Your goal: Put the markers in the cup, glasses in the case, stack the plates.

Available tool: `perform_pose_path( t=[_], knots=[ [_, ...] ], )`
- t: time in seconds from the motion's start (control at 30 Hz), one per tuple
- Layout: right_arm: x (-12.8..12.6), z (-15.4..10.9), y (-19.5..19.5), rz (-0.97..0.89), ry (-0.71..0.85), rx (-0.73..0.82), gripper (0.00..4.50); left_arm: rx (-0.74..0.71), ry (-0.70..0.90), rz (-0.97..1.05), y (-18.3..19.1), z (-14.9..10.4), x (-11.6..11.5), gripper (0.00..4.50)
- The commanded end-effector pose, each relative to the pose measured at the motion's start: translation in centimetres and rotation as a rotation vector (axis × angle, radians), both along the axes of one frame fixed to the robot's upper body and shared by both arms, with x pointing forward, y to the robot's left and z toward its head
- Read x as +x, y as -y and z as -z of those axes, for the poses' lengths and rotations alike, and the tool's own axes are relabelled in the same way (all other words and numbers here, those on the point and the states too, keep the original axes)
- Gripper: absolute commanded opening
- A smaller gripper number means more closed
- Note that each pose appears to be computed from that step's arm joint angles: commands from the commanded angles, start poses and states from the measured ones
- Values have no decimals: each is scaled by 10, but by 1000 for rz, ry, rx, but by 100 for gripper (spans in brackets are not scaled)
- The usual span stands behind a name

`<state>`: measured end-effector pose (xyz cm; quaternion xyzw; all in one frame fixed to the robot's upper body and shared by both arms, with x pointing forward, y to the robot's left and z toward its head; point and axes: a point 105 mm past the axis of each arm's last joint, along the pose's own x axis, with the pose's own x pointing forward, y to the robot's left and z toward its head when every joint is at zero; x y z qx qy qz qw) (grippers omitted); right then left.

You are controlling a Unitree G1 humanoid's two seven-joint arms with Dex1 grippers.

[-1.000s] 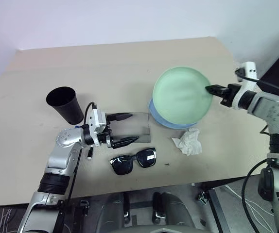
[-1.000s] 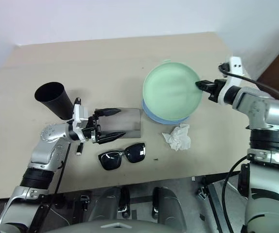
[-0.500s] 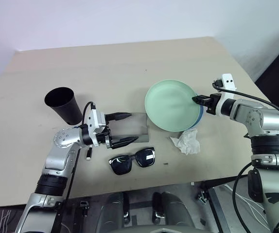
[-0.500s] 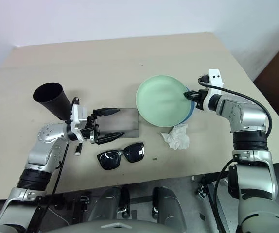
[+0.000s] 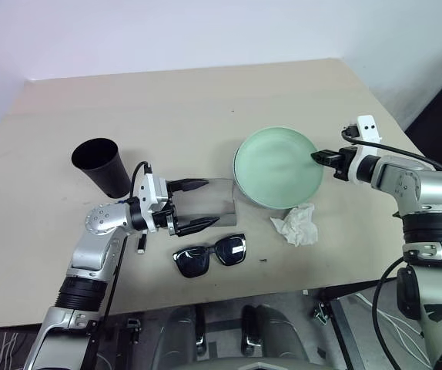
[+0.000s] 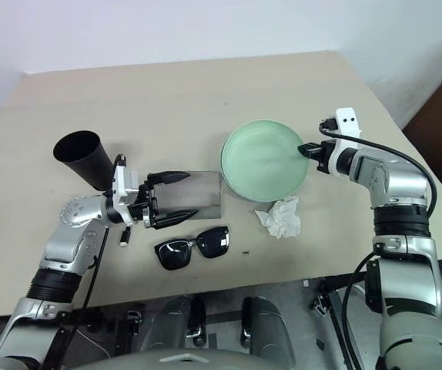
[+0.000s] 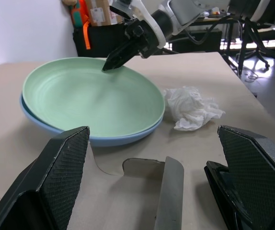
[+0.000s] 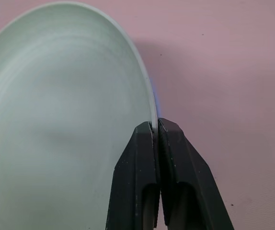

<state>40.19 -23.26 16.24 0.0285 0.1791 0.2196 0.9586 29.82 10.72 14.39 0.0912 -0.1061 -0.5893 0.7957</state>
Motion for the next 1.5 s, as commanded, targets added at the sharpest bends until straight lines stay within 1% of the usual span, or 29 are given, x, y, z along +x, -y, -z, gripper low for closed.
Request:
perform_pose_path(
  t=[0.03,0.27,0.37,0.4,0.63,0.73,0.8,0.87,0.93,1.0,1.17,1.3,1.37,1.5],
  knots=[
    [3,-16,7,16,51,-13,3,4,52,8,2,-9,-1,450],
    [4,-20,2,3,72,-6,3,5,53,10,3,-10,-1,450],
    [3,-27,-2,-20,100,1,72,5,52,9,3,-10,0,450],
    [3,-29,-4,-26,105,1,102,5,51,9,3,-9,-1,450],
    [3,-35,-10,-45,133,0,347,4,51,6,4,-8,1,450],
    [1,-51,-7,-38,197,13,447,2,52,3,4,-7,1,450],
    [-3,-63,-4,-48,229,49,447,2,53,1,3,-7,1,450],
    [-14,-72,-6,-113,272,65,447,0,57,-6,2,-8,2,450],
    [-40,-75,-21,-271,301,50,447,1,62,-14,0,-9,4,450],
    [-64,-69,-34,-395,283,22,447,4,66,-22,-3,-9,6,450],
    [-94,-58,-43,-490,217,27,447,13,75,-41,-9,-9,9,450],
    [-105,-38,-47,-497,112,32,447,21,81,-48,-12,-9,11,450],
    [-108,-25,-49,-497,64,29,447,26,80,-42,-12,-7,10,450],
    [-112,-6,-50,-492,-10,60,447,30,74,-28,-9,-5,8,450]
  ],
)
